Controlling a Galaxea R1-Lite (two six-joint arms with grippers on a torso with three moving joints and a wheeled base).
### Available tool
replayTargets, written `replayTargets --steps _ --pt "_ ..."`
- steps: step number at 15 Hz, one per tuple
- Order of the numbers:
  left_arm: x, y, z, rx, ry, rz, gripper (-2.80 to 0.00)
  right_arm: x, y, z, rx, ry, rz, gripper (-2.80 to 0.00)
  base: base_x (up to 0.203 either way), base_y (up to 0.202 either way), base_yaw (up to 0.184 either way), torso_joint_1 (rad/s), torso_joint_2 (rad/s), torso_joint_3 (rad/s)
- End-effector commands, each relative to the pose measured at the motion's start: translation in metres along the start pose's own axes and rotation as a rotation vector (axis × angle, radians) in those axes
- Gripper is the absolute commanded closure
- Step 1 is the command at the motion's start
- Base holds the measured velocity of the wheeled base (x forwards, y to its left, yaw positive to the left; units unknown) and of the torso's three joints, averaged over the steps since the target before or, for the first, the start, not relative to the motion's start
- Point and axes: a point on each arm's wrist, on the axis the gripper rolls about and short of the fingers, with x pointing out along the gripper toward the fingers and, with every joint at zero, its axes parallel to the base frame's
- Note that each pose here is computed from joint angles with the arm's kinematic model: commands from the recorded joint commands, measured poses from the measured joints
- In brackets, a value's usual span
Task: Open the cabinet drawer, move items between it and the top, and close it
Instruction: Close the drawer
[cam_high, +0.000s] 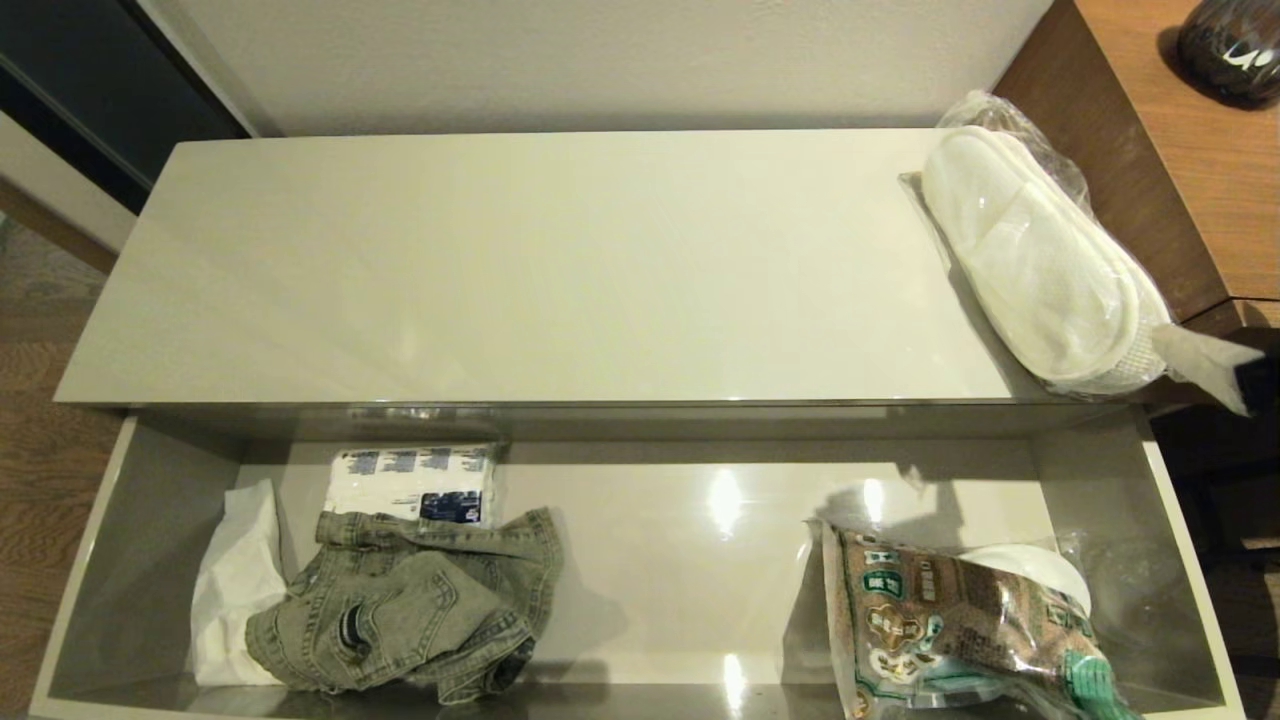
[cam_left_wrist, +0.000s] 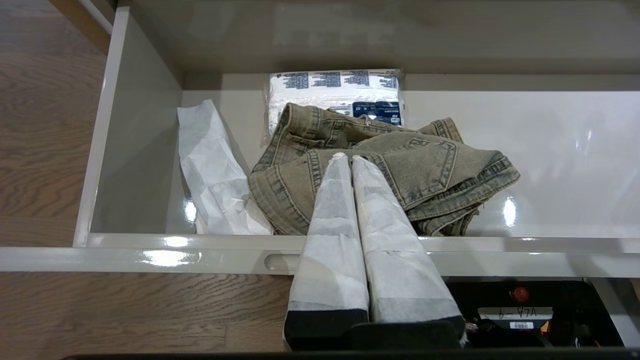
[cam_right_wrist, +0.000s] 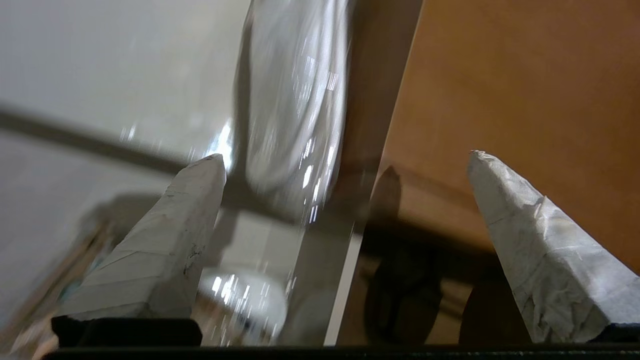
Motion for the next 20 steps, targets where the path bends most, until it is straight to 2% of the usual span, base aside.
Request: replayTargets --steps 1,6,9,15,20 --pt "0.0 0.0 0.0 -0.001 0.0 0.001 0.0 -0.053 -0.014 -0.032 0.021 0.189 0.089 -2.8 0.0 0.0 0.0 0.0 0.0 0.0" --pt "0.0 0.0 0.0 -0.001 0.0 0.001 0.0 -0.072 -0.005 -0.072 0.001 0.277 0.187 -2.8 0.0 0.0 0.0 0.0 0.0 0.0" --pt "0.0 0.0 0.0 -0.001 0.0 0.001 0.0 -0.073 -0.002 -0.076 -0.007 0.27 0.238 -2.8 0.0 0.0 0.0 0.0 0.0 0.0" --pt "0.0 0.0 0.0 -0.001 0.0 0.001 0.0 -0.067 0.009 -0.086 -0.187 0.249 0.379 -2.8 0.0 0.0 0.0 0.0 0.0 0.0" --pt "0.0 0.0 0.0 -0.001 0.0 0.001 0.0 -0.059 0.02 -0.08 -0.248 0.205 0.484 -2.8 0.0 0.0 0.0 0.0 0.0 0.0"
